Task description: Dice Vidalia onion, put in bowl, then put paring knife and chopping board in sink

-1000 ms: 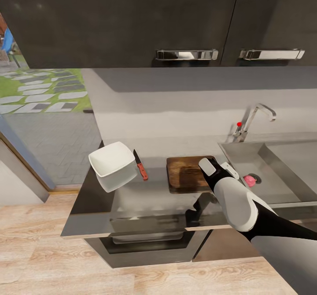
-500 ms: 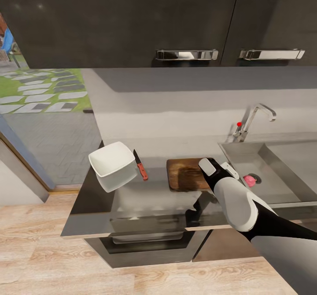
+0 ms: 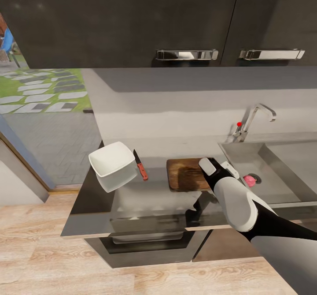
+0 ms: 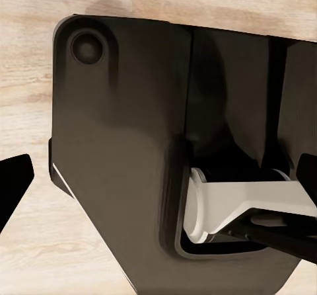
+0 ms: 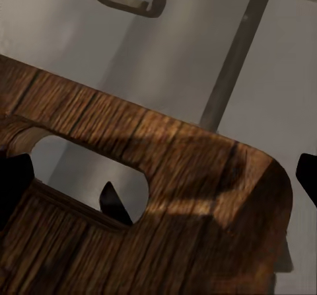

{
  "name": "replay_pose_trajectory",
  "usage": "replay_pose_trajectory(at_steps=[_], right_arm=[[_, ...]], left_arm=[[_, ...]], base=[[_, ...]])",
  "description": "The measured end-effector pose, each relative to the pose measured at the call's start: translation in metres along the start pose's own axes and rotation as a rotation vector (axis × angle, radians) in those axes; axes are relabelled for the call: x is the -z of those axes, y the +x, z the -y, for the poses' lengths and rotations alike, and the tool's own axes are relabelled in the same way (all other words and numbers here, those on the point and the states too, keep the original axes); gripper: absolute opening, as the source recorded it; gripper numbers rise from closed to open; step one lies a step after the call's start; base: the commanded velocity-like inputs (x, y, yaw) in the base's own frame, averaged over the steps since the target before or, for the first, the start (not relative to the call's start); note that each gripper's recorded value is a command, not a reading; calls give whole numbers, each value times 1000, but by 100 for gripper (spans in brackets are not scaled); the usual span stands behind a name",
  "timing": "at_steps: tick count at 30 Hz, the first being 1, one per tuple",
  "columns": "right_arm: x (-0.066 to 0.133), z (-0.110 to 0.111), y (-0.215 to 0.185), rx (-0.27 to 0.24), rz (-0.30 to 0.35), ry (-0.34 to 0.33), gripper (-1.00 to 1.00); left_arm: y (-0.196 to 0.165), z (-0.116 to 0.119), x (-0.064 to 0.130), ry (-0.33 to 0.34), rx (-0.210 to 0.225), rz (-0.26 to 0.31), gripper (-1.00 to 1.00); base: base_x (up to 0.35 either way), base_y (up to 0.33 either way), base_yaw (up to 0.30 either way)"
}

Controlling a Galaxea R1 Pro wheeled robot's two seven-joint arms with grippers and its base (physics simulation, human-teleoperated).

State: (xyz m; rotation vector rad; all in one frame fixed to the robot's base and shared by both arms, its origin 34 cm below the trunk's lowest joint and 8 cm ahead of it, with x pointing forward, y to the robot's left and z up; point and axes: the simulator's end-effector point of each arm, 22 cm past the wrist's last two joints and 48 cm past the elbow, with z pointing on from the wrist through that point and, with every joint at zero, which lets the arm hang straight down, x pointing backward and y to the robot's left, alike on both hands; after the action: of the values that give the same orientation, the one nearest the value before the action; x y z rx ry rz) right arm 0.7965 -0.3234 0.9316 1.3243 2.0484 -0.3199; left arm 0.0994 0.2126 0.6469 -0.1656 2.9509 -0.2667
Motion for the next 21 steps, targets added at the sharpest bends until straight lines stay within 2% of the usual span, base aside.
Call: replay_pose_trajectory(at_steps=[10, 16, 21], right_arm=[[3, -5, -12, -16, 23, -11, 100], [11, -15, -39, -35, 82, -32, 100], [21, -25, -53, -16, 120, -53, 100]], left_arm=[[0, 0, 0, 0, 0, 0, 100], [2, 0, 0, 0, 1, -4, 100], [3, 0, 0, -1, 3, -7, 100]], base=[[0, 0, 0], [0, 0, 0], [0, 0, 0]])
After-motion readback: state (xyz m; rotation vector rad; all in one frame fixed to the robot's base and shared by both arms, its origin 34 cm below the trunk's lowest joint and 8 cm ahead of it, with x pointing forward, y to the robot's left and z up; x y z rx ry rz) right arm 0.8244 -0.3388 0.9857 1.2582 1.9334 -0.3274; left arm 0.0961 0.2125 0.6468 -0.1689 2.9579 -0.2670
